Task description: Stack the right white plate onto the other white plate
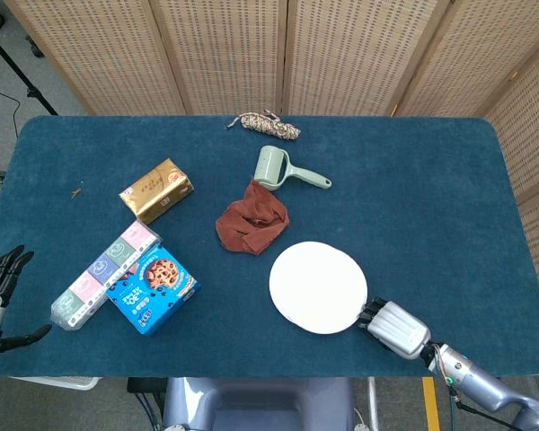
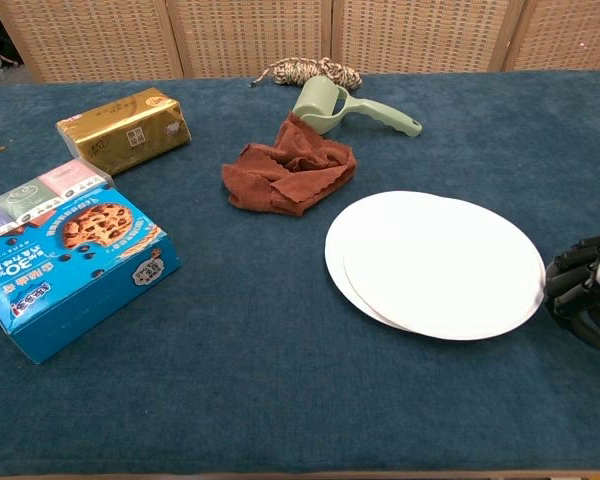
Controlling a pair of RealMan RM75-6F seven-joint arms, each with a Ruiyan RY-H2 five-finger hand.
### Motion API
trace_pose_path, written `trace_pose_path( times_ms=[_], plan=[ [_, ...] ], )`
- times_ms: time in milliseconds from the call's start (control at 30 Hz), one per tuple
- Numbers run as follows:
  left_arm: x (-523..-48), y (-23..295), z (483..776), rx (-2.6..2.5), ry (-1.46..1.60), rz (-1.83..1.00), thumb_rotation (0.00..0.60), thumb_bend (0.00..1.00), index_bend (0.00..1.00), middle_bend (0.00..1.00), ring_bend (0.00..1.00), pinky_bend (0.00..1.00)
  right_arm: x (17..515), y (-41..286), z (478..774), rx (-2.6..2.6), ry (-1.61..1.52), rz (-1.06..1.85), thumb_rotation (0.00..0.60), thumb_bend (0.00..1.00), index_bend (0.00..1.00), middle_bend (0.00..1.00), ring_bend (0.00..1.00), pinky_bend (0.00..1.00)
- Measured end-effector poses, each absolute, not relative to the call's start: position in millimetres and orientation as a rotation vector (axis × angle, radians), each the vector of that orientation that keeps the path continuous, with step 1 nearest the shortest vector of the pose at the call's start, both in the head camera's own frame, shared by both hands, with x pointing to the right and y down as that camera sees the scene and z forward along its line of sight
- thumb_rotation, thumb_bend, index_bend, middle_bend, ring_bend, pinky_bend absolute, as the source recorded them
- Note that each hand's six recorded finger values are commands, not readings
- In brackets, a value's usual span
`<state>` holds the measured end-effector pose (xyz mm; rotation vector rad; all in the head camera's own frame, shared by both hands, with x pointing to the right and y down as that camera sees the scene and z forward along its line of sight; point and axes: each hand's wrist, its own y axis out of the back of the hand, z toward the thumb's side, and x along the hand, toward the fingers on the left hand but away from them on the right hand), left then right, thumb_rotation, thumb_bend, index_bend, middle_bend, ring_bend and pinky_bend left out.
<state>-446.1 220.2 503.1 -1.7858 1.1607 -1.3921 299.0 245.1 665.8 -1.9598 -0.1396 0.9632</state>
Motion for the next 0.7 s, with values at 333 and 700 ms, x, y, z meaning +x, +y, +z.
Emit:
trace_pose_path(
  times_ms=[333,700],
  plan=[
    [-447,220,503,-1.79,1.162,-1.393,0.6,0.0,0.0,0.0,0.0,0.0,280,236,670,-1.94,-0.173,0.962,0.6,0.82,0.6,0.47,0.34,0.34],
    [-447,220,503,-1.788,1.161,-1.392,0.6,0.0,0.0,0.0,0.0,0.0,284,230,657,-1.899,-0.216,0.943,0.6,0.82,0.6,0.46,0.34,0.35]
  ],
)
